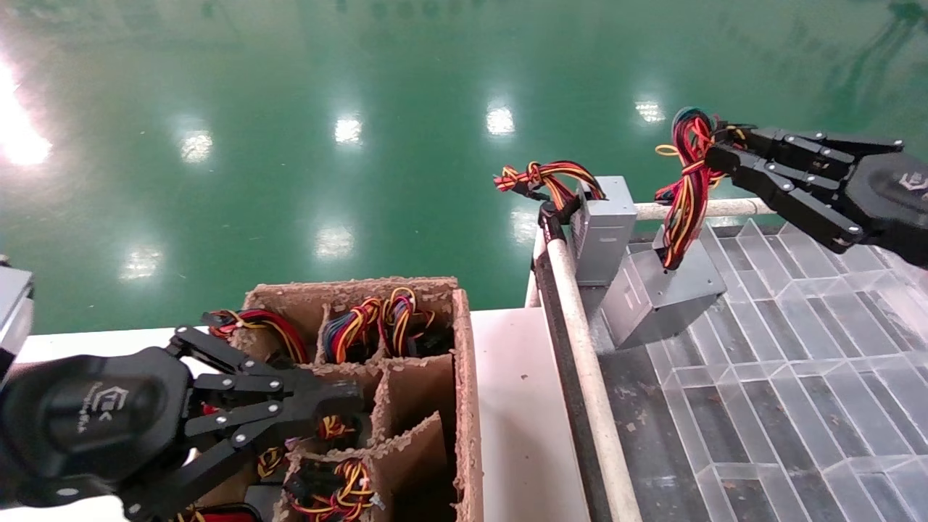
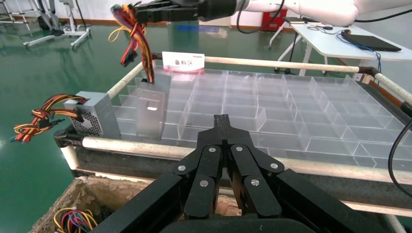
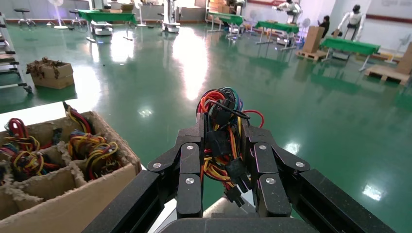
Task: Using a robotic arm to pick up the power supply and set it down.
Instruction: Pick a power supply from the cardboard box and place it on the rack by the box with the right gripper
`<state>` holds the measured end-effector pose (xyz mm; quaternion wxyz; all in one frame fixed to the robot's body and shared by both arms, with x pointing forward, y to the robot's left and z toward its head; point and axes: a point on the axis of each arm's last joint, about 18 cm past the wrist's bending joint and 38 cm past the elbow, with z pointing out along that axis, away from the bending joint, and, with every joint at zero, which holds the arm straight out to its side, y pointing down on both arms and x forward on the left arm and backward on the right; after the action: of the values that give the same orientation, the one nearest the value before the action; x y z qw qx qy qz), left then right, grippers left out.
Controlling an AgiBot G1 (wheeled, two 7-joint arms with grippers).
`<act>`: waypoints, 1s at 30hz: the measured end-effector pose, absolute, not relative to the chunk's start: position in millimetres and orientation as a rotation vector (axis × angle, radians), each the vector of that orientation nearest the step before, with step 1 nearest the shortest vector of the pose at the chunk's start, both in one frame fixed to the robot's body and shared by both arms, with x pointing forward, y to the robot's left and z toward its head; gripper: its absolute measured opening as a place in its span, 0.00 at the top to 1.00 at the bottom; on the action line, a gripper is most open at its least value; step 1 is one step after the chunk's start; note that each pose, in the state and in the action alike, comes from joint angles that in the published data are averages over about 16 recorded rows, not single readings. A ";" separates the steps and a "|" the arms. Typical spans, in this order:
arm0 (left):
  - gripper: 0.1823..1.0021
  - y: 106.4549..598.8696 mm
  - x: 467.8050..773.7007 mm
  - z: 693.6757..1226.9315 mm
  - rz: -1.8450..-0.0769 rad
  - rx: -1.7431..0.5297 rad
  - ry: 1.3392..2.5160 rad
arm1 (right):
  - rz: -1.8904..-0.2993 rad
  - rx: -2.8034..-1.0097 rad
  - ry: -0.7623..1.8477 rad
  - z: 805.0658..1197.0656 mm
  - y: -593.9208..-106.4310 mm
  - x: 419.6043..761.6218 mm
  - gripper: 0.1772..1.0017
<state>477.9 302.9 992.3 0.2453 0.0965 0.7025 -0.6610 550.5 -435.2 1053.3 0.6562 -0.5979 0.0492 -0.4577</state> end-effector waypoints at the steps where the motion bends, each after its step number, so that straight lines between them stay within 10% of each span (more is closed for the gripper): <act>1: 0.99 302.9 477.9 992.3 -1.804 0.263 1.917 | -1.037 -1.353 0.116 1052.8 -435.1 553.3 0.83; 30: 0.99 302.9 477.9 992.3 -1.804 0.263 1.917 | -1.009 -1.306 0.171 1056.3 -405.2 621.4 0.84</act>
<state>477.9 302.9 992.3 0.2453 0.0965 0.7025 -0.6610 621.4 -405.2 1056.3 0.6752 -0.5807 0.0760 -0.4485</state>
